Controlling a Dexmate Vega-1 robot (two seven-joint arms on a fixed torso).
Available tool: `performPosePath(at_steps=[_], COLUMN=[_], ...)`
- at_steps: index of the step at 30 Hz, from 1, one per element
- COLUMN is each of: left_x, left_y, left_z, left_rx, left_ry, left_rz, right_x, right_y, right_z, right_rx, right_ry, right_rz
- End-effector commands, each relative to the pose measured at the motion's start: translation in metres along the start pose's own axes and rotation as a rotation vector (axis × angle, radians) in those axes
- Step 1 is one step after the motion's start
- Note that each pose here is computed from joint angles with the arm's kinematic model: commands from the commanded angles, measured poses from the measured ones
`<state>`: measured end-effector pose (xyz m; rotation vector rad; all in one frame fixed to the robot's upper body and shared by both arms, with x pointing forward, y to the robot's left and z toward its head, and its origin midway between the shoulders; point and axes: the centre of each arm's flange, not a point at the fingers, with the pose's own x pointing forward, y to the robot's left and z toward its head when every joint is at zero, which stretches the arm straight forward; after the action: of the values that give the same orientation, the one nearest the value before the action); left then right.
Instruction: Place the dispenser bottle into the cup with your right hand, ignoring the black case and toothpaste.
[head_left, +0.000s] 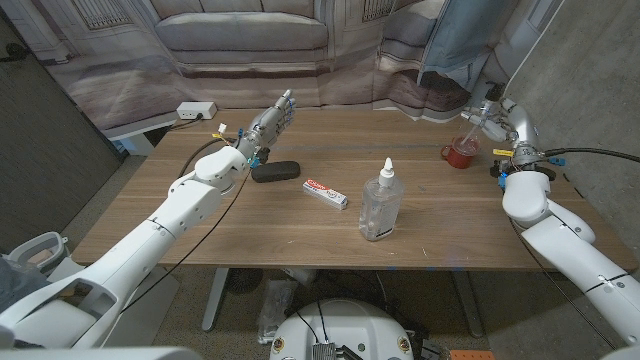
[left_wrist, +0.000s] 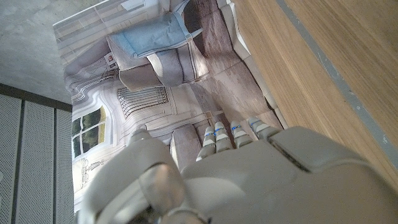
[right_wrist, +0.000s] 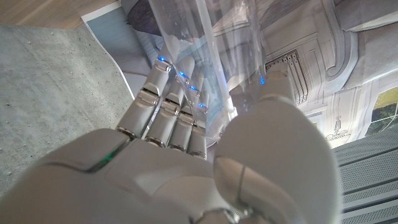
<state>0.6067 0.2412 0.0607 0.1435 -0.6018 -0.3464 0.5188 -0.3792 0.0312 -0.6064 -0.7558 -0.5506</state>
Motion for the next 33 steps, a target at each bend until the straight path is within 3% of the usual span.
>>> performPosePath(at_steps=[1, 16, 24, 33], left_x=[-0.011, -0.027, -0.034, -0.040], left_y=[-0.001, 0.001, 0.002, 0.001], left_z=[0.002, 0.008, 0.004, 0.004], left_rx=[0.007, 0.017, -0.052, -0.050], left_ry=[0.001, 0.001, -0.027, -0.018], left_rz=[0.007, 0.025, -0.004, 0.013], right_x=[0.008, 0.017, 0.024, 0.034], right_y=[0.011, 0.018, 0.023, 0.027], right_z=[0.001, 0.002, 0.003, 0.003], right_rx=[0.004, -0.008, -0.007, 0.001], right_ry=[0.000, -0.006, -0.006, -0.010], right_rz=[-0.004, -0.020, -0.019, -0.009])
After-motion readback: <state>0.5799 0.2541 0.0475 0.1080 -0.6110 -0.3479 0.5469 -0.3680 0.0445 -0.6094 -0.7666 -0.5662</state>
